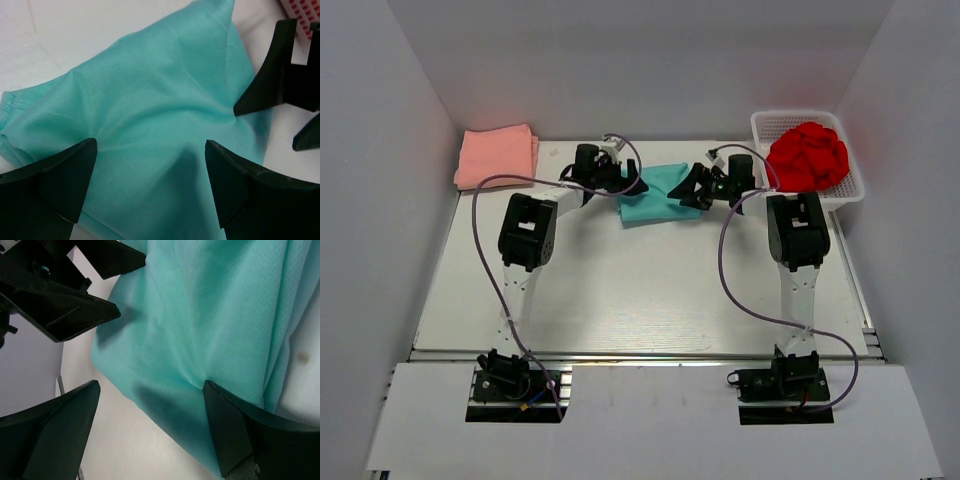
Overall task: Fold and stack the t-shirts
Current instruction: Smooth out wrinkles on the folded tshirt
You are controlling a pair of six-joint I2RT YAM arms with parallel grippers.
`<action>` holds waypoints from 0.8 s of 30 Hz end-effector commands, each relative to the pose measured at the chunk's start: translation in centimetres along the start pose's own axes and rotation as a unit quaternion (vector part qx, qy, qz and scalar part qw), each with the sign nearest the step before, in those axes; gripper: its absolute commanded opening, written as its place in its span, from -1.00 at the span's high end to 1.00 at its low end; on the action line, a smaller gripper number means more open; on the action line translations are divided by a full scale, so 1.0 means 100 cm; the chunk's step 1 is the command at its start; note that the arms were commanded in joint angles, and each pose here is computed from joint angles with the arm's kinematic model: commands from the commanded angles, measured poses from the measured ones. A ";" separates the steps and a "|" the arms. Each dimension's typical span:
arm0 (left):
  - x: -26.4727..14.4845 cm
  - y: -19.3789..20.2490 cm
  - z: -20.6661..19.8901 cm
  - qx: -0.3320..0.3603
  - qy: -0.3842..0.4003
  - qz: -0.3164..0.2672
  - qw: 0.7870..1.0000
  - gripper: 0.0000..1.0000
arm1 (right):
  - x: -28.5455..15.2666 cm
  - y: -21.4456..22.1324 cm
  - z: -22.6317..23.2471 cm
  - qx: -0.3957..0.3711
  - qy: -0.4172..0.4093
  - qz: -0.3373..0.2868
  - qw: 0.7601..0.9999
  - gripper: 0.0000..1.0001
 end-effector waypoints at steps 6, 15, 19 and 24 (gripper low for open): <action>-0.061 0.064 -0.053 -0.041 0.026 0.105 0.993 -0.99 | -0.036 0.103 0.010 0.018 0.068 0.066 0.995 -0.81; -0.158 0.044 -0.125 0.009 -0.002 0.062 0.998 -0.99 | -0.090 0.188 0.070 -0.060 0.048 0.135 0.988 -0.81; -0.190 0.036 -0.144 0.008 -0.044 0.045 0.998 -0.99 | -0.100 0.182 0.092 -0.118 0.030 0.100 0.987 -0.81; -0.206 0.047 -0.142 -0.027 -0.119 0.092 0.988 -0.99 | -0.108 0.172 0.112 -0.159 0.022 0.040 0.986 -0.81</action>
Point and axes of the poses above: each gripper's point midway between its finger pads, its own x axis out along the fingers, its own z axis along the line the jaws close on, y = z × x, the point moved 10 cm from there along -x, back along the fingers, and after that the axes turned 10 degrees about x, right-handed, at the moved point
